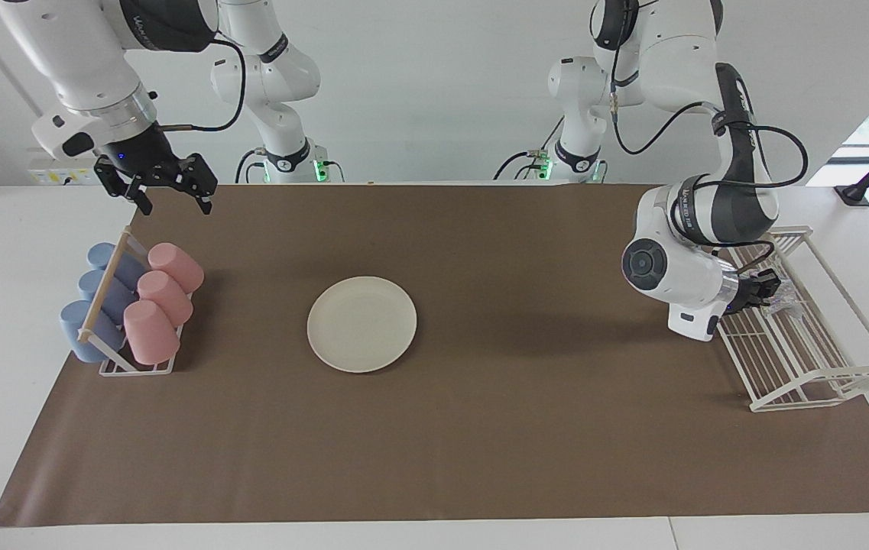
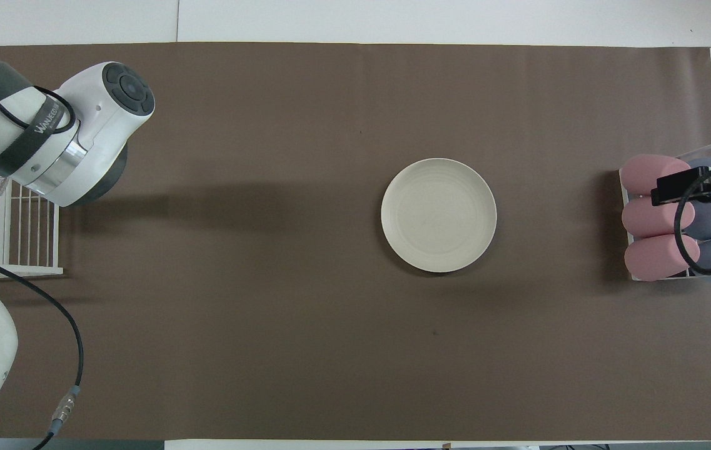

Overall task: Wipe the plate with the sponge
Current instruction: 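Place the cloth into the wire rack with the left gripper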

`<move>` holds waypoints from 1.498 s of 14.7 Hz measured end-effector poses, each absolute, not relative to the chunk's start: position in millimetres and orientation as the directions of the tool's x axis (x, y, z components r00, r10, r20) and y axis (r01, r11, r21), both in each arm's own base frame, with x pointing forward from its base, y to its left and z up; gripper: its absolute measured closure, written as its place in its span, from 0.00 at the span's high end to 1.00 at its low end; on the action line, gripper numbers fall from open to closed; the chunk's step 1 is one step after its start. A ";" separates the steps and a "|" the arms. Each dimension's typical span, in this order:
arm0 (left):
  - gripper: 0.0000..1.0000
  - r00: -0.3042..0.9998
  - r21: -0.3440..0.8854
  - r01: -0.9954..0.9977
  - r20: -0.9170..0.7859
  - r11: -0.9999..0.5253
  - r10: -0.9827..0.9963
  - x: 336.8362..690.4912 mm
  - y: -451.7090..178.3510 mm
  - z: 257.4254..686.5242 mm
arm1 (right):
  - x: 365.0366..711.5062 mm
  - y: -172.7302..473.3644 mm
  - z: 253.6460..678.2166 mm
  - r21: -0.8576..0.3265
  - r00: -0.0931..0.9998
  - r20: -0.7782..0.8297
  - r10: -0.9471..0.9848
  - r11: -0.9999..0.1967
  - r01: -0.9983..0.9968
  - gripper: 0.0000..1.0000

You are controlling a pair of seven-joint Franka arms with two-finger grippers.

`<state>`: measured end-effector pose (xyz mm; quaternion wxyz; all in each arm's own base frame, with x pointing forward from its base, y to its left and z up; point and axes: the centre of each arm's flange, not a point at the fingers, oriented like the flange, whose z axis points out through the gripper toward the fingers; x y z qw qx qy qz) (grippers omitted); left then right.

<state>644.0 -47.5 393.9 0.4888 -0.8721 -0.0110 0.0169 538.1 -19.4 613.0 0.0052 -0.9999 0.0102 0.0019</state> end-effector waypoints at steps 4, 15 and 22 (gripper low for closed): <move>0.04 0.999 -0.847 0.024 0.009 -0.531 0.031 644.0 -50.0 387.3 | 538.1 -19.4 613.0 -0.010 1.000 -0.004 -0.020 -1.000 -0.021 1.00; 0.68 0.996 -0.825 -0.094 -0.077 -0.558 -0.053 643.0 -19.1 437.0 | 538.1 -19.4 613.0 -0.010 1.000 -0.004 -0.020 -1.000 -0.021 1.00; 1.00 0.997 -0.780 -0.074 -0.068 -0.621 -0.033 638.9 -19.1 447.9 | 538.1 -19.4 613.0 -0.010 1.000 -0.004 -0.020 -1.000 -0.020 1.00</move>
